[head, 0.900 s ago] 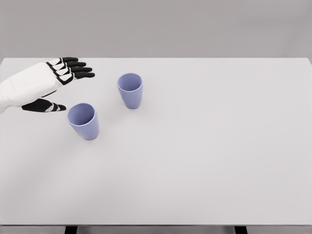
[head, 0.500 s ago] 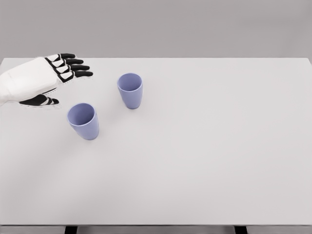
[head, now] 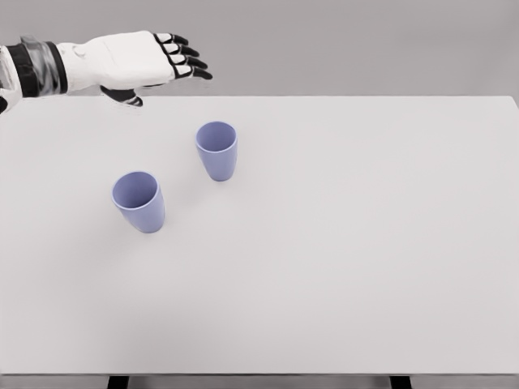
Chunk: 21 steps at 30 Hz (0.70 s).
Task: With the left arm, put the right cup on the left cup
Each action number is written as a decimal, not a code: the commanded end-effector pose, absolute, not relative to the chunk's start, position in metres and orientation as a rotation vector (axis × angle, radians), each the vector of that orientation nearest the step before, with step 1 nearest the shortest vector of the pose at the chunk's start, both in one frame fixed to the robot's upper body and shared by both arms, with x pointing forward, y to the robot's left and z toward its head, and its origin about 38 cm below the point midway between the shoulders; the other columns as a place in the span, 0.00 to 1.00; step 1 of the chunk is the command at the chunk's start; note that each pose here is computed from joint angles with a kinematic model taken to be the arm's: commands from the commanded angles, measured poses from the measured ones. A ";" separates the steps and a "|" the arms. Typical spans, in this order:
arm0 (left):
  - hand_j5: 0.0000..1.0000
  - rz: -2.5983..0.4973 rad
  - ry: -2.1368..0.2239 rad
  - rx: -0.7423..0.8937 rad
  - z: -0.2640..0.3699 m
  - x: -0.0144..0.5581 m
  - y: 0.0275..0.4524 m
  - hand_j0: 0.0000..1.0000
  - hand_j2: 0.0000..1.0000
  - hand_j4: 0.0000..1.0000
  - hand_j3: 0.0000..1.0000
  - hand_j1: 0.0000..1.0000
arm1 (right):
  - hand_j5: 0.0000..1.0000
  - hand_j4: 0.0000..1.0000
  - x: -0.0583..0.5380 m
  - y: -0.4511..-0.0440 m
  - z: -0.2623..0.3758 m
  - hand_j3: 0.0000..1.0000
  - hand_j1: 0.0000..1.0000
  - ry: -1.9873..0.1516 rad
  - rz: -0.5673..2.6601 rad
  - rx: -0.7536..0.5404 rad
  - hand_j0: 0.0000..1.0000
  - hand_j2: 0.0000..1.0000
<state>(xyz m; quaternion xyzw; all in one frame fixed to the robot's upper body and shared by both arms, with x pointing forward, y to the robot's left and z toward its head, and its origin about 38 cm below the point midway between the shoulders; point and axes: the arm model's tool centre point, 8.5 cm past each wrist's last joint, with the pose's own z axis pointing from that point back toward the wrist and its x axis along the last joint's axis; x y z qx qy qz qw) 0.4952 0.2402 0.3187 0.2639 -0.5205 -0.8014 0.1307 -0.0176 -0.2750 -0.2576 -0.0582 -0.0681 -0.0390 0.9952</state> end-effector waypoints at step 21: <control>1.00 -2.561 -1.303 0.644 0.236 0.507 0.165 1.00 1.00 1.00 1.00 1.00 | 1.00 1.00 -0.018 -0.275 -0.258 1.00 1.00 -0.137 -0.078 -0.117 1.00 1.00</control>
